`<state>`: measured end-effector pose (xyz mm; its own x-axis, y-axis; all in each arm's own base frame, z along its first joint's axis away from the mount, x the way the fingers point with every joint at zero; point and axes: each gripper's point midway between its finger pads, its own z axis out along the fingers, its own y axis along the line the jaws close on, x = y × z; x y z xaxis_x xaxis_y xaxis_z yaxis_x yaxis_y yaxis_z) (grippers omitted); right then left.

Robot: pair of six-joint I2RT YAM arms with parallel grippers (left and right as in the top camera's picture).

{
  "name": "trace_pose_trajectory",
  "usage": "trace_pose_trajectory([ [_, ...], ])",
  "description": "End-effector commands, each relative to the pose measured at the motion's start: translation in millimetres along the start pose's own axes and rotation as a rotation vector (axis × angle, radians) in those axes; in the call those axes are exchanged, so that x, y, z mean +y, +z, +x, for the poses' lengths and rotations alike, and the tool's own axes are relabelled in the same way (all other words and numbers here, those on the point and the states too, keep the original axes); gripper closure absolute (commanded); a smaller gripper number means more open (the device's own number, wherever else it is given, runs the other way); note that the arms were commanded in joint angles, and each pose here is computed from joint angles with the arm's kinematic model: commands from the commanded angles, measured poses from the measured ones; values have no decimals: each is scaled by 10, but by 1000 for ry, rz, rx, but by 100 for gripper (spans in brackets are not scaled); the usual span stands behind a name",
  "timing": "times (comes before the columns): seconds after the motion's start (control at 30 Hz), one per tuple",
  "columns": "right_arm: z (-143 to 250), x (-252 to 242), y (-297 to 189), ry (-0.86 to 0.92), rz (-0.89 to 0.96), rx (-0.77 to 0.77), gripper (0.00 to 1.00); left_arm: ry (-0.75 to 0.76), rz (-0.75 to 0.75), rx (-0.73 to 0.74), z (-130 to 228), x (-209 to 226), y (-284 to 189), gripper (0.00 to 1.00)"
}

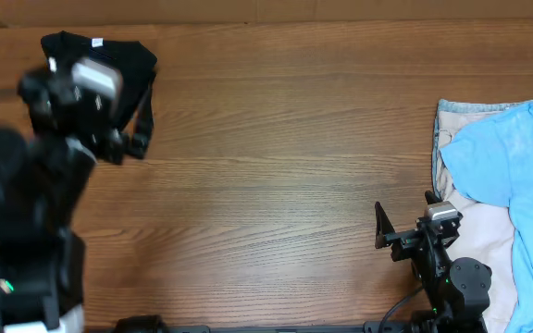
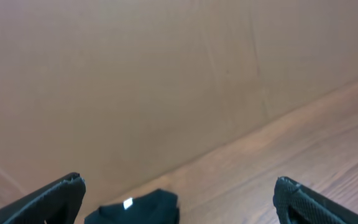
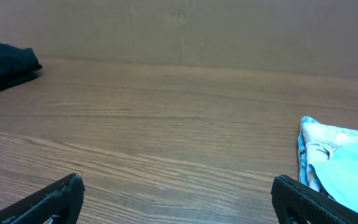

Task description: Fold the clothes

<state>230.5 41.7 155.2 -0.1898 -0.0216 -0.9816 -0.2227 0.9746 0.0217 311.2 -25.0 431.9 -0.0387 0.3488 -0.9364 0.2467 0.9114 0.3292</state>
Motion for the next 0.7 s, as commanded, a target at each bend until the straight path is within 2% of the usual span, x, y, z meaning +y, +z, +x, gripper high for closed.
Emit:
trace_pose_trajectory([
  [0.0, 15, 3, 5, 7, -3, -6, 0, 14, -45, -29, 263, -103, -155, 0],
  [0.27, 15, 3, 5, 7, -3, -6, 0, -10, -136, -88, 929, -338, -445, 0],
  [0.47, 15, 3, 5, 7, -3, -6, 0, -8, -139, -91, 1509, -584, -501, 0],
  [0.67, 15, 3, 5, 7, -3, -6, 0, 1, -153, -126, 1845, -735, -563, 0],
])
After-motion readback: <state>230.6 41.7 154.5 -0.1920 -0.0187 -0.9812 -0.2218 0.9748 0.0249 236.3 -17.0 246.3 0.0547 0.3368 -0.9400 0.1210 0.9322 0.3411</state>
